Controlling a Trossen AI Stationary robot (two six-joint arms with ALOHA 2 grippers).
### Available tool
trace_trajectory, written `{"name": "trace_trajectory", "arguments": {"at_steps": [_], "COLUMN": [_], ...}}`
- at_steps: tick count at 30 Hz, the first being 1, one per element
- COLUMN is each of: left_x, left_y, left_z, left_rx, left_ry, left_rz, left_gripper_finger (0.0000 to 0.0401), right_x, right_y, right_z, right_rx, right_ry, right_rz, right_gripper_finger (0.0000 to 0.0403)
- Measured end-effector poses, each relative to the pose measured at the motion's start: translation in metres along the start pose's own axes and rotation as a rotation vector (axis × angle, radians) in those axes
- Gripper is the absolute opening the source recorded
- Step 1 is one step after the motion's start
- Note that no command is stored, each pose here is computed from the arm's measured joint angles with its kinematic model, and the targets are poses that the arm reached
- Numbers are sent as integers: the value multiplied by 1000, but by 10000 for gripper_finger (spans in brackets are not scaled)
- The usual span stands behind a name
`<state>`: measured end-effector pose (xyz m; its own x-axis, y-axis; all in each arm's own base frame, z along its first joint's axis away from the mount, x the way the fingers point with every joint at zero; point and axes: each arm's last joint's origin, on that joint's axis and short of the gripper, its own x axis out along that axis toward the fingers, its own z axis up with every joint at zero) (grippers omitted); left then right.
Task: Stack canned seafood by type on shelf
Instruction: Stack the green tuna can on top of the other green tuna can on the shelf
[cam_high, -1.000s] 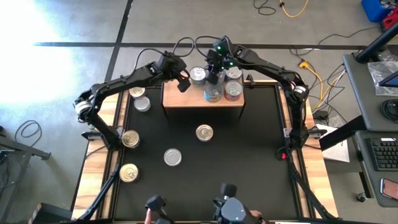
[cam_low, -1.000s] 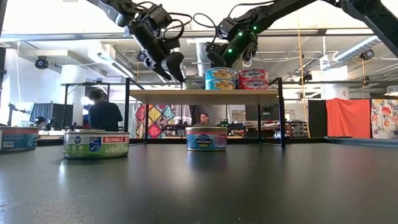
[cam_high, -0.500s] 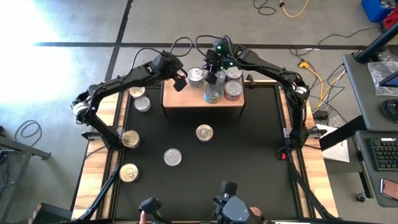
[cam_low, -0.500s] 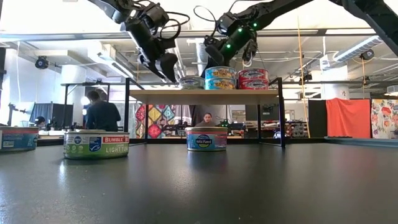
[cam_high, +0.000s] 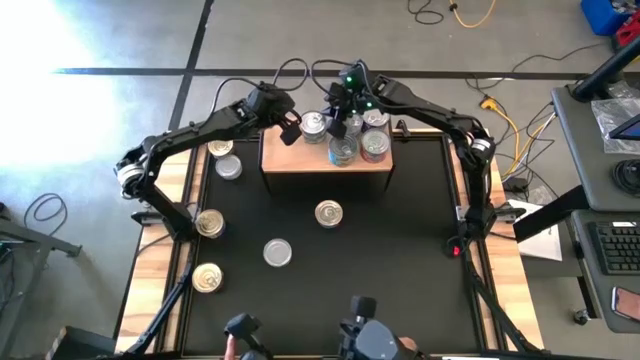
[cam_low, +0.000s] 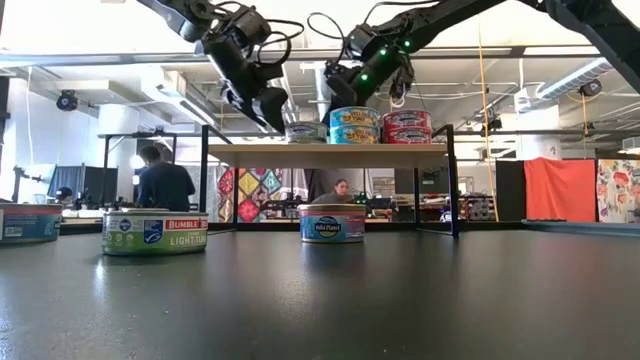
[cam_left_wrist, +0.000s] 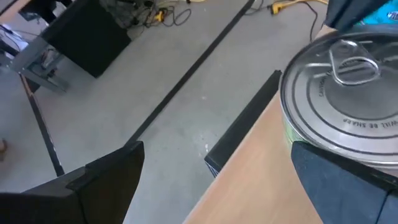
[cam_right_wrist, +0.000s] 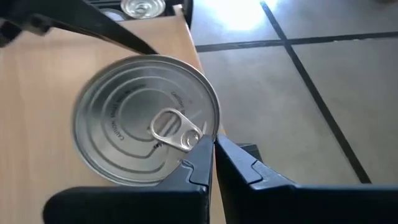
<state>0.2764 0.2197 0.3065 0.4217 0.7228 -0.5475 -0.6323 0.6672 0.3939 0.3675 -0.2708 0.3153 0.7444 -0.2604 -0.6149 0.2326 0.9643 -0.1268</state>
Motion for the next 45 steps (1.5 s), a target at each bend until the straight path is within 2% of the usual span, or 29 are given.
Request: {"name": "trace_trajectory", "arguments": {"at_steps": [5, 11, 18, 22, 25, 33, 41, 45], "left_x": [-1, -12, -14, -3, -2, -4, -3, -2], "left_y": [4, 8, -13, -29, -38, -32, -34, -34], "left_z": [2, -4, -25, -39, -39, -22, -25, -26], "left_rx": [9, 23, -31, 3, 29, -18, -1, -7], "left_ry": [-3, 94, 108, 107, 60, -53, -44, -43], "left_rz": [10, 29, -205, -138, -128, -100, -103, -103], "left_gripper_finger": [390, 390, 390, 390, 390, 390, 390, 390], "right_x": [-9, -16, -8, 2, 7, 10, 2, -3], "right_y": [1, 2, -2, -8, -12, -11, -6, -6], "right_z": [5, 8, 3, 1, -2, -4, -2, 3], "right_rx": [-5, -17, -37, -58, -54, -53, -44, -40], "right_ry": [-17, -28, -3, 3, 13, 23, 69, 61], "right_rz": [-1, -9, -32, -122, -158, -143, -39, -22], "right_gripper_finger": [12, 12, 12, 12, 12, 12, 12, 12]}}
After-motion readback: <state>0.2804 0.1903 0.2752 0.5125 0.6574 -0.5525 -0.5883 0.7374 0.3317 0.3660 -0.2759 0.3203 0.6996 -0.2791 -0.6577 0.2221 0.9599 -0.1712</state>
